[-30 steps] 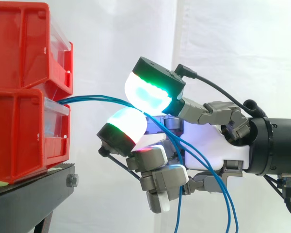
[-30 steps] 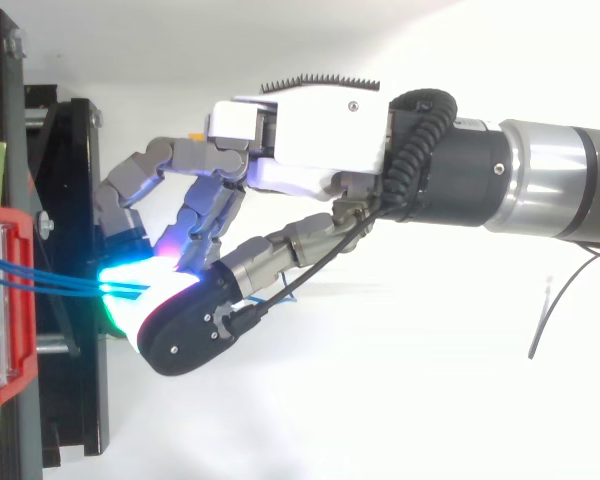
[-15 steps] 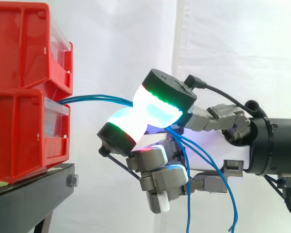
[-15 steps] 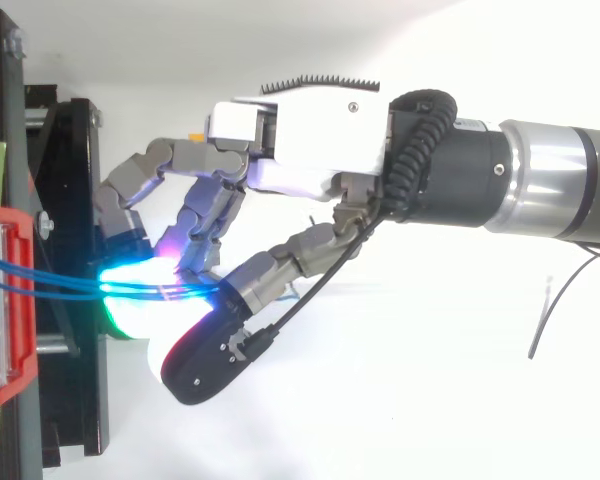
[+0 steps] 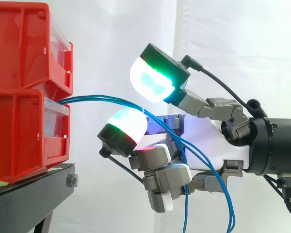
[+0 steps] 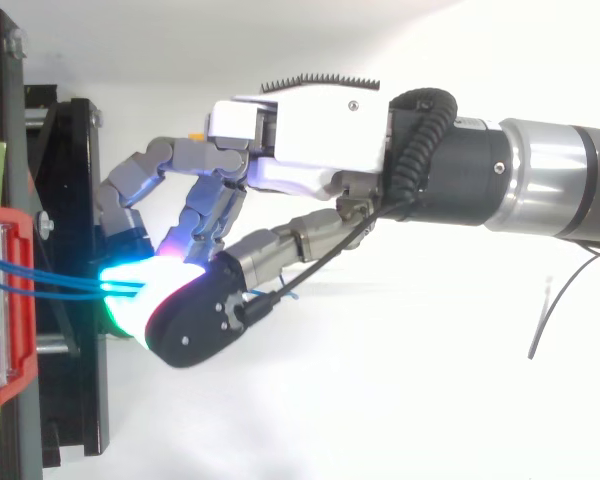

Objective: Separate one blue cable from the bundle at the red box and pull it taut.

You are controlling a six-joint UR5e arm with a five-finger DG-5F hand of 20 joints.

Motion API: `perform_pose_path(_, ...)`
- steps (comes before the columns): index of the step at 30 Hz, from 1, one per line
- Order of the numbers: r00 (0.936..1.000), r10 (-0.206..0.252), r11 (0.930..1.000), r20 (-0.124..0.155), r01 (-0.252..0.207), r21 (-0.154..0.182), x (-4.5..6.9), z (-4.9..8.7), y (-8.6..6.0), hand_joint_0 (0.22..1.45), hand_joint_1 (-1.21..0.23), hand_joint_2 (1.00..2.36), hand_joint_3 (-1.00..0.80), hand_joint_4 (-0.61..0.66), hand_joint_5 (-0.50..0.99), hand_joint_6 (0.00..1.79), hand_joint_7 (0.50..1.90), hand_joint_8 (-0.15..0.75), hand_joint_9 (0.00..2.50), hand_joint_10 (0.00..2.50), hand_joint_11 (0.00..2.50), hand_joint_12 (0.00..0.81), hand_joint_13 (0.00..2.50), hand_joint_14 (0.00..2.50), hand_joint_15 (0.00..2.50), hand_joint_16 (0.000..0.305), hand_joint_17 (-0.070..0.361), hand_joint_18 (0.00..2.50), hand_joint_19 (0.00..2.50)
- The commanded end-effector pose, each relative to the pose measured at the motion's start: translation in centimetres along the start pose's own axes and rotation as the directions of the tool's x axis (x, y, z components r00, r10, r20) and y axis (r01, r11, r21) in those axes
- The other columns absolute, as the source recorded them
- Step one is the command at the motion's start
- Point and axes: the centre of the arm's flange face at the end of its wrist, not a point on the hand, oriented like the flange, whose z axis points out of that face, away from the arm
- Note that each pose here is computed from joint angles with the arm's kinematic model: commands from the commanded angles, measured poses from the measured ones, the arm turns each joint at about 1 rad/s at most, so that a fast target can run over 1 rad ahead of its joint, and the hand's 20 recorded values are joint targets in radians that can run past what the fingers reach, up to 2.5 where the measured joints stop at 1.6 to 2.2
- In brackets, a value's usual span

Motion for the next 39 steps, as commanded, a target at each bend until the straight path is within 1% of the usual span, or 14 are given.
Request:
perform_pose_path(1, 1.0000, 0.000, 1.0000, 0.000, 0.000, -0.001, -0.07, 0.01, 0.01, 0.60, -0.51, 1.00, -0.50, 0.08, -0.15, 0.88, 1.26, 0.289, 1.13, 0.02, 1.38, 0.328, 1.21, 0.02, 1.48, 0.050, 0.112, 0.89, 0.98)
perform_pose_path(2, 1.0000, 0.000, 1.0000, 0.000, 0.000, -0.001, -0.07, 0.01, 0.01, 0.62, -0.57, 1.00, -0.48, 0.07, -0.15, 0.89, 1.28, 0.292, 1.14, 0.02, 1.39, 0.331, 1.22, 0.02, 1.48, 0.050, 0.112, 0.89, 0.98)
perform_pose_path(7, 1.0000, 0.000, 1.0000, 0.002, 0.000, -0.001, -0.19, 0.00, 0.00, 0.62, -0.79, 1.02, -0.21, 0.09, -0.14, 0.89, 1.38, 0.296, 1.17, 0.02, 1.43, 0.328, 1.23, 0.02, 1.50, 0.050, 0.113, 0.90, 0.98)
perform_pose_path(10, 1.0000, 0.000, 1.0000, 0.002, 0.000, -0.001, -0.19, 0.00, 0.00, 0.65, -0.86, 1.02, -0.17, 0.05, -0.14, 0.90, 1.42, 0.288, 1.16, 0.02, 1.42, 0.324, 1.23, 0.02, 1.51, 0.050, 0.114, 0.91, 0.97)
perform_pose_path(15, 1.0000, 0.000, 1.0000, 0.002, 0.000, -0.001, -0.19, 0.00, 0.00, 0.75, -0.94, 1.01, -0.35, -0.06, -0.15, 0.91, 1.39, 0.278, 1.14, 0.02, 1.43, 0.328, 1.21, 0.02, 1.49, 0.050, 0.113, 0.90, 0.92)
perform_pose_path(17, 1.0000, 0.000, 1.0000, 0.002, 0.000, -0.001, -0.19, 0.00, 0.00, 0.79, -0.95, 1.00, -0.49, -0.08, -0.15, 0.91, 1.46, 0.278, 1.15, 0.02, 1.43, 0.325, 1.21, 0.02, 1.49, 0.051, 0.114, 0.90, 0.90)
perform_pose_path(19, 1.0000, 0.000, 1.0000, 0.000, 0.000, -0.001, -0.07, 0.01, 0.01, 0.81, -0.95, 1.00, -0.50, -0.10, -0.15, 0.91, 1.50, 0.270, 1.16, 0.02, 1.42, 0.326, 1.21, 0.03, 1.48, 0.050, 0.113, 0.90, 0.89)
perform_pose_path(21, 1.0000, -0.002, 1.0000, 0.000, 0.002, -0.001, -0.07, 0.01, 0.01, 0.80, -0.95, 1.00, -0.50, -0.10, -0.15, 0.91, 1.53, 0.271, 1.16, 0.03, 1.42, 0.328, 1.20, 0.03, 1.47, 0.051, 0.114, 0.91, 0.86)
perform_pose_path(25, 1.0000, 0.000, 1.0000, 0.000, 0.000, -0.001, -0.07, 0.01, 0.01, 0.73, -0.96, 1.00, -0.50, -0.05, -0.14, 0.91, 1.47, 0.278, 1.17, 0.03, 1.43, 0.335, 1.20, 0.03, 1.47, 0.050, 0.114, 0.91, 0.87)
perform_pose_path(27, 1.0000, -0.002, 1.0000, 0.000, 0.002, -0.001, -0.07, 0.01, 0.01, 0.66, -0.99, 1.00, -0.50, 0.00, -0.13, 0.91, 1.36, 0.282, 1.18, 0.03, 1.45, 0.338, 1.20, 0.03, 1.46, 0.050, 0.112, 0.91, 0.88)
perform_pose_path(29, 1.0000, -0.002, 1.0000, 0.000, 0.002, -0.001, -0.07, 0.01, 0.01, 0.61, -1.01, 1.00, -0.50, 0.01, -0.13, 0.91, 1.33, 0.283, 1.19, 0.03, 1.44, 0.335, 1.20, 0.03, 1.46, 0.050, 0.113, 0.91, 0.88)
perform_pose_path(34, 1.0000, -0.001, 1.0000, -0.001, 0.001, -0.001, 0.05, 0.01, 0.01, 0.49, -1.00, 1.00, -0.50, 0.05, -0.14, 0.90, 1.31, 0.312, 1.22, 0.02, 1.42, 0.381, 1.23, 0.02, 1.44, 0.055, 0.124, 0.96, 0.89)
perform_pose_path(36, 1.0000, -0.001, 1.0000, 0.000, 0.001, -0.001, 0.03, 0.01, 0.01, 0.43, -0.94, 1.00, -0.50, 0.07, -0.14, 0.89, 1.25, 0.338, 1.23, 0.02, 1.40, 0.413, 1.26, 0.02, 1.42, 0.061, 0.137, 1.00, 0.87)
perform_pose_path(39, 1.0000, -0.001, 1.0000, 0.000, 0.001, -0.001, 0.14, 0.02, 0.02, 0.40, -0.83, 1.00, -0.50, 0.08, -0.14, 0.89, 1.21, 0.356, 1.26, 0.02, 1.38, 0.426, 1.28, 0.02, 1.41, 0.064, 0.145, 1.03, 0.88)
